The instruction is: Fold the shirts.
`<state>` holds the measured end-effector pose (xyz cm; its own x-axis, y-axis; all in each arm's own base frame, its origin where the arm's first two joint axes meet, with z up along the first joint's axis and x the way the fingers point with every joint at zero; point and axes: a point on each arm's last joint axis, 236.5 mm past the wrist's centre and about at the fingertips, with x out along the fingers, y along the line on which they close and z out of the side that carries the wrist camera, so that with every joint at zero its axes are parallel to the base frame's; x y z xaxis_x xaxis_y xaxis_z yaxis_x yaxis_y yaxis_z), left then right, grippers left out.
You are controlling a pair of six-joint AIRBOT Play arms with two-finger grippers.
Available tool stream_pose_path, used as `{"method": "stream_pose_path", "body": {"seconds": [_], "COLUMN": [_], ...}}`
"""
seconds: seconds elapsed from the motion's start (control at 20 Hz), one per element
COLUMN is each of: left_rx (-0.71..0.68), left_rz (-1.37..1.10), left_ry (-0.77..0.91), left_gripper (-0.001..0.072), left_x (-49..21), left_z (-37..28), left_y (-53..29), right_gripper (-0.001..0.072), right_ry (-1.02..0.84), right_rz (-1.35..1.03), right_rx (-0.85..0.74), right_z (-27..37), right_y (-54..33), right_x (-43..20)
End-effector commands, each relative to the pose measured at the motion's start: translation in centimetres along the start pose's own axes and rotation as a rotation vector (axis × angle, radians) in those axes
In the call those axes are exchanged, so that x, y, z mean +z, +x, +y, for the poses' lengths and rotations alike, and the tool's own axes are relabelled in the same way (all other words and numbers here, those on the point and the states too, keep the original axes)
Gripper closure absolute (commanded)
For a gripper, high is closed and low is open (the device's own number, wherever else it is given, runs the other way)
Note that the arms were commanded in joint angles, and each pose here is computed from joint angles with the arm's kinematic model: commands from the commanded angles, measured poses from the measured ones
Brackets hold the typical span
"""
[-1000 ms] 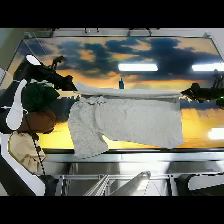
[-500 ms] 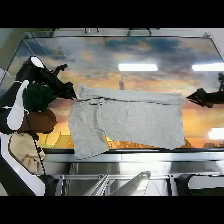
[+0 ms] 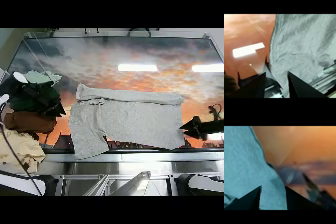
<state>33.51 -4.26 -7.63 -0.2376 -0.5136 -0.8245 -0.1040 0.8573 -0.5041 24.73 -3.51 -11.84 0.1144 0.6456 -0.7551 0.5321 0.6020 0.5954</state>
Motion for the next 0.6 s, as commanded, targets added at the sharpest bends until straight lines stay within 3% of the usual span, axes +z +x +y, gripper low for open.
{"method": "stream_pose_path", "body": {"seconds": [0.0,0.05,0.15,0.35,0.55], "left_rx": [-0.01,-0.018,-0.028,0.007,0.077], "left_rz": [0.012,0.042,0.109,0.194,0.109], "left_ry": [-0.062,-0.077,-0.092,-0.067,0.03], "left_gripper": [0.0416,0.0416,0.0415,0.0415,0.0428], "left_x": [-4.3,-5.6,-7.9,-10.8,-8.2], "left_z": [1.7,1.7,1.4,0.8,-0.3], "left_y": [3.1,3.9,5.8,9.9,11.1], "right_gripper": [0.022,0.0227,0.0448,0.0474,0.0474], "right_ry": [0.025,0.016,-0.004,-0.005,-0.003], "right_rz": [0.039,0.043,0.046,0.038,0.062], "right_rx": [-0.033,-0.037,-0.038,-0.025,-0.013], "right_z": [-2.2,-2.0,-1.8,-1.5,-1.2], "right_y": [3.2,3.4,3.6,3.5,3.5], "right_x": [-3.0,-3.0,-3.0,-2.8,-3.4]}}
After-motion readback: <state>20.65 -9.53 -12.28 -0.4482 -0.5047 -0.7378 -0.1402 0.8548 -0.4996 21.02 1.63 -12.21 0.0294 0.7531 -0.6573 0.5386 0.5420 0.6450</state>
